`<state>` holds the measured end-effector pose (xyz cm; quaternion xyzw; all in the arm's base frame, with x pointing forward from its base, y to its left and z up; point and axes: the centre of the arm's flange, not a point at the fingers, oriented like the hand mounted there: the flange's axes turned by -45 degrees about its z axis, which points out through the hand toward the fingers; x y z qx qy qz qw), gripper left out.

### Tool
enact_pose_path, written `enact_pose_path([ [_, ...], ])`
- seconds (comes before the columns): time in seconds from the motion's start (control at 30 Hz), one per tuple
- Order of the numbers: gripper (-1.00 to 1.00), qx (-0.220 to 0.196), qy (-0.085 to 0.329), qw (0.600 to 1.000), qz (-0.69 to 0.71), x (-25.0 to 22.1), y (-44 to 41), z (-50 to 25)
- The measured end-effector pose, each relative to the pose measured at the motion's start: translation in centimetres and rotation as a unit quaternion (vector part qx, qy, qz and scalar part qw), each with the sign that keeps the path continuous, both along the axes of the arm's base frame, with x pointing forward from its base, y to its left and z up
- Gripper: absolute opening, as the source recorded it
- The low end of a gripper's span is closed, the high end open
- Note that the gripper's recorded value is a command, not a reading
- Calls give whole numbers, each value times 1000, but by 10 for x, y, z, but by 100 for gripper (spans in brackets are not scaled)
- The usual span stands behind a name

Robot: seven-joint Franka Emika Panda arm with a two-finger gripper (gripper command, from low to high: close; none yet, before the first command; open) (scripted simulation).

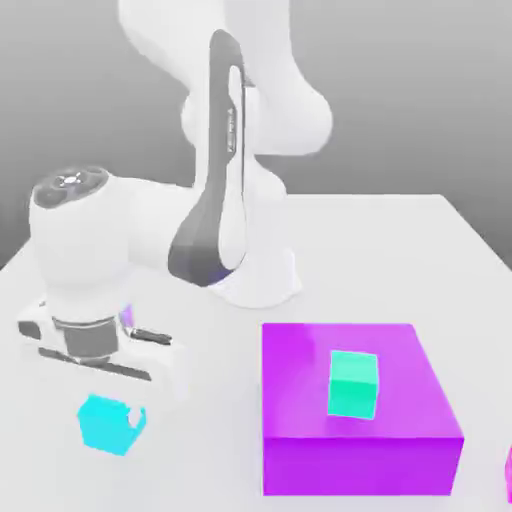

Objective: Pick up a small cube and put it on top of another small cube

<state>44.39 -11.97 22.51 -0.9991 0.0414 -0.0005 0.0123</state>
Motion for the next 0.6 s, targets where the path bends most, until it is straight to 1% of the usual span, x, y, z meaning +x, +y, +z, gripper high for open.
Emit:
enact_pose_path([
  [0.07, -100, 5, -2, 995, 99, 8, 50, 21],
  [0.13, -100, 8, -3, 979, 205, 10, 103, 43],
  [0.23, -100, 6, -5, 936, 352, 0, 167, 81],
  [0.33, -100, -3, -6, 882, 471, -17, 214, 110],
  [0.4, -100, -8, -5, 862, 507, -23, 229, 98],
  [0.47, -100, -9, -5, 857, 516, -25, 232, 73],
  [0.5, 100, -10, -5, 856, 517, -26, 233, 65],
  [0.6, 100, -10, -5, 856, 517, -26, 233, 65],
])
